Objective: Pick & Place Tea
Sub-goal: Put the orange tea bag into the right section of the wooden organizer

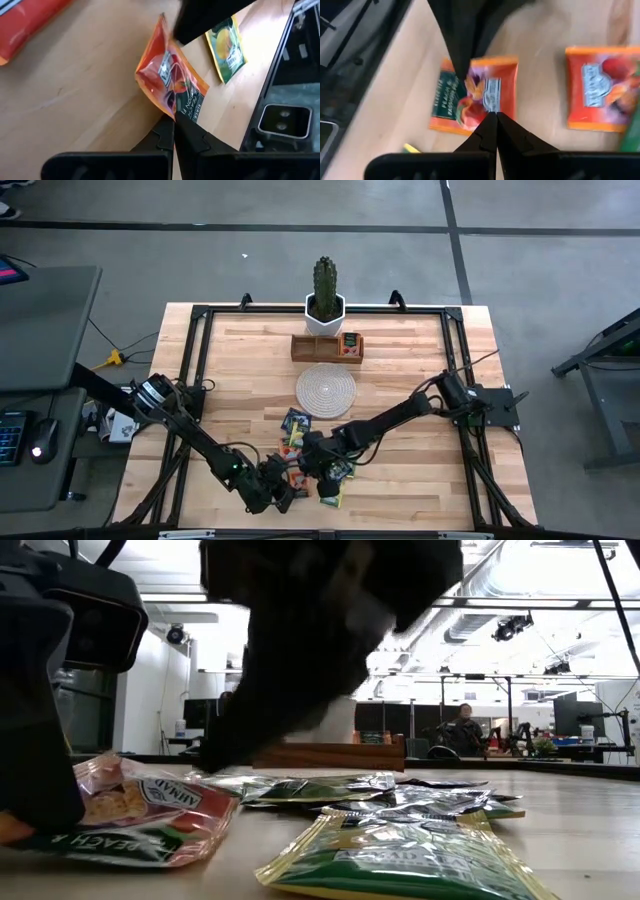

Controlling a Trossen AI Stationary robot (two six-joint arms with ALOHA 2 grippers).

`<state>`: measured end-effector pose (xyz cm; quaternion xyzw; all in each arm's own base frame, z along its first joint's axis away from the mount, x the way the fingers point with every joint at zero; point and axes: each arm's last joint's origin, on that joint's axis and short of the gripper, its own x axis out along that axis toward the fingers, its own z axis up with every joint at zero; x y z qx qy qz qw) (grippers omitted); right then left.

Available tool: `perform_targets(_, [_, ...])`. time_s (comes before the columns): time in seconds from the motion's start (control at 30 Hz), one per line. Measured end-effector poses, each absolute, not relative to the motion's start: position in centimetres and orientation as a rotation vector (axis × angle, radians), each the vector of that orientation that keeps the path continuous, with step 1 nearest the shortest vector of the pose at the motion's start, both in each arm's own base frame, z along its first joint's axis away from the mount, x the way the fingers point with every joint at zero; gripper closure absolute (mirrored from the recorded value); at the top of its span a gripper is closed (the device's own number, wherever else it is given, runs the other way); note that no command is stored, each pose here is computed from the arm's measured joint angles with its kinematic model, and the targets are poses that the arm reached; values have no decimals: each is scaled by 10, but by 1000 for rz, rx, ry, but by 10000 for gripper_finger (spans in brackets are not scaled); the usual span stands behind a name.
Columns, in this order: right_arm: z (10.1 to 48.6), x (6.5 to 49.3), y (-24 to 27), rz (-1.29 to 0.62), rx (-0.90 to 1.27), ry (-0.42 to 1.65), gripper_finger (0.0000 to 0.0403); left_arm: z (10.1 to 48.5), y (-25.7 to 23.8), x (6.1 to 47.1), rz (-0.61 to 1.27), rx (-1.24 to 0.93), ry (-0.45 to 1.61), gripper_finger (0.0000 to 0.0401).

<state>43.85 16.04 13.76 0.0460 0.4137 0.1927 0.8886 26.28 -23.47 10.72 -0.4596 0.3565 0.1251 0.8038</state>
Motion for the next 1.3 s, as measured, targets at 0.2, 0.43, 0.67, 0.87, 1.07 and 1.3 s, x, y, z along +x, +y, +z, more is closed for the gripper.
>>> perform_targets(0.2, [168, 431, 154, 399, 97, 849, 403, 110, -234, 263, 216, -878, 768, 401])
perform_targets(0.43, [190, 428, 148, 482, 152, 829, 389, 114, -232, 262, 193, -820, 766, 401])
perform_targets(0.67, [183, 430, 144, 526, 213, 869, 314, 118, -233, 264, 175, -778, 722, 401])
perform_targets(0.87, [183, 434, 132, 493, 249, 867, 229, 122, -234, 266, 143, -757, 680, 401])
perform_targets(1.07, [182, 435, 127, 489, 288, 891, 187, 125, -235, 268, 141, -731, 635, 401])
perform_targets(1.3, [179, 431, 129, 511, 320, 948, 200, 134, -232, 268, 160, -691, 577, 401])
